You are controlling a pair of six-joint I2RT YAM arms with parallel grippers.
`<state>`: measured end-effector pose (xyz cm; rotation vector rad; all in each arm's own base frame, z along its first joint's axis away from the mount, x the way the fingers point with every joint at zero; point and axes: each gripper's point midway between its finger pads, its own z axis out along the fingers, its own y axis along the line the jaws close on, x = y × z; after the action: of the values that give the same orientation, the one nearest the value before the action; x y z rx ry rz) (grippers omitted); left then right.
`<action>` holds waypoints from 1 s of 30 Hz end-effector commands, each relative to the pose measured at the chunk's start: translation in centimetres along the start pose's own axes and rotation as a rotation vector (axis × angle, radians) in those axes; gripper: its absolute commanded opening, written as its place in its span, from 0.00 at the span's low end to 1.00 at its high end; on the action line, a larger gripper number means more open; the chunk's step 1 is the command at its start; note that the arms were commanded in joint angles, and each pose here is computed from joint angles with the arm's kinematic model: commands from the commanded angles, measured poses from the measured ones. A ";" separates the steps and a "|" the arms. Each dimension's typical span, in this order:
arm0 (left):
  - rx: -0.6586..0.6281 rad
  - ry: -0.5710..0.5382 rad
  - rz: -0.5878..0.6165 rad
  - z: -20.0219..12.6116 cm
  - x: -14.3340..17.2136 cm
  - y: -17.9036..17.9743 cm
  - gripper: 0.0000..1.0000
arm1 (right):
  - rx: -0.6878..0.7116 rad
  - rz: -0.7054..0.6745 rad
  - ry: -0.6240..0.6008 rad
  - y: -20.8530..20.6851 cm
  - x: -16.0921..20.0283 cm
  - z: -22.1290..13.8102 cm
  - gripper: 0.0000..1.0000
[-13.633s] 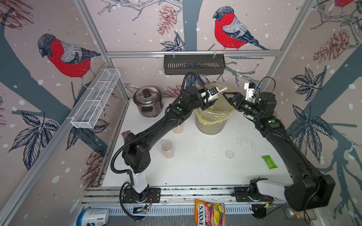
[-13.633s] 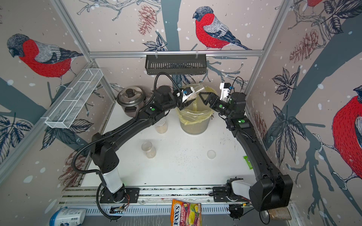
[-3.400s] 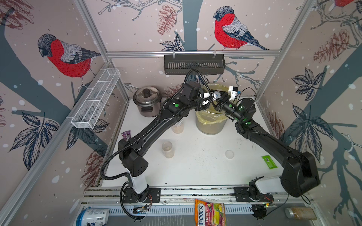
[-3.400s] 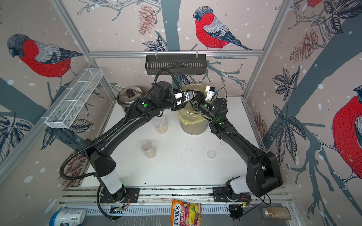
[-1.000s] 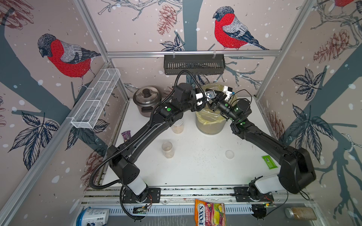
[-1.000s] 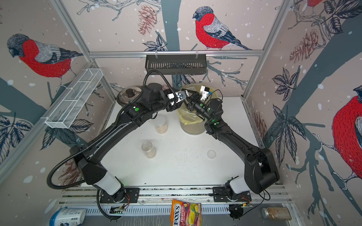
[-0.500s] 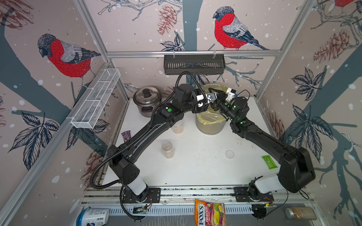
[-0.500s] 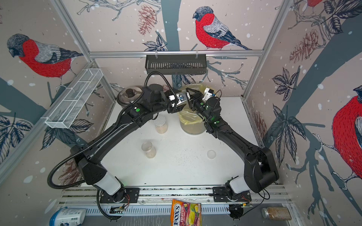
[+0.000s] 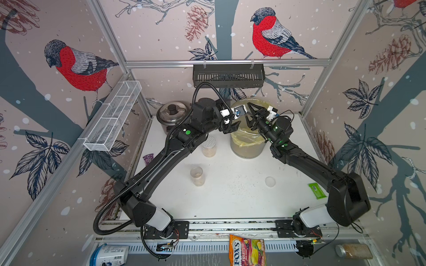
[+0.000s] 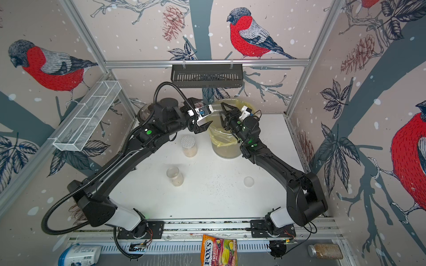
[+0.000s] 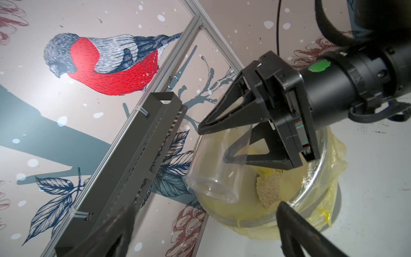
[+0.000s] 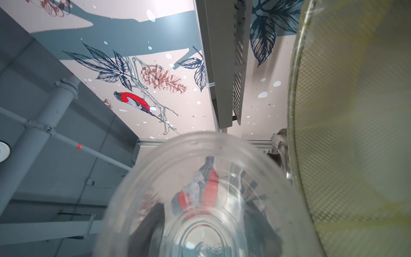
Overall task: Empty moldy rice from jars
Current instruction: Pour the moldy rice from the jar into the trash bin.
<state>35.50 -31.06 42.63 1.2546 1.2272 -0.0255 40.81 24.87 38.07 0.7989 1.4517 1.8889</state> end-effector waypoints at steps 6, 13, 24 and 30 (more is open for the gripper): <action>-0.098 -0.129 -0.082 -1.5 -1.9 1.9 0.98 | -0.190 0.340 -0.084 3.5 -0.3 -0.1 0.33; -0.115 -0.184 -0.112 -2.4 -2.9 2.2 0.97 | -0.355 0.567 -0.120 4.9 0.4 -0.2 0.32; -0.128 -0.164 -0.114 -3.5 -2.1 1.6 0.98 | -0.504 0.674 -0.194 4.9 -0.5 -1.9 0.32; -0.132 -0.162 -0.121 -3.3 -1.8 1.5 0.97 | -0.596 0.755 -0.173 5.7 -0.5 -0.6 0.33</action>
<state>33.45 -29.27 43.97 1.0876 1.1936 -0.1352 40.19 24.11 41.49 1.1397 0.7037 2.2240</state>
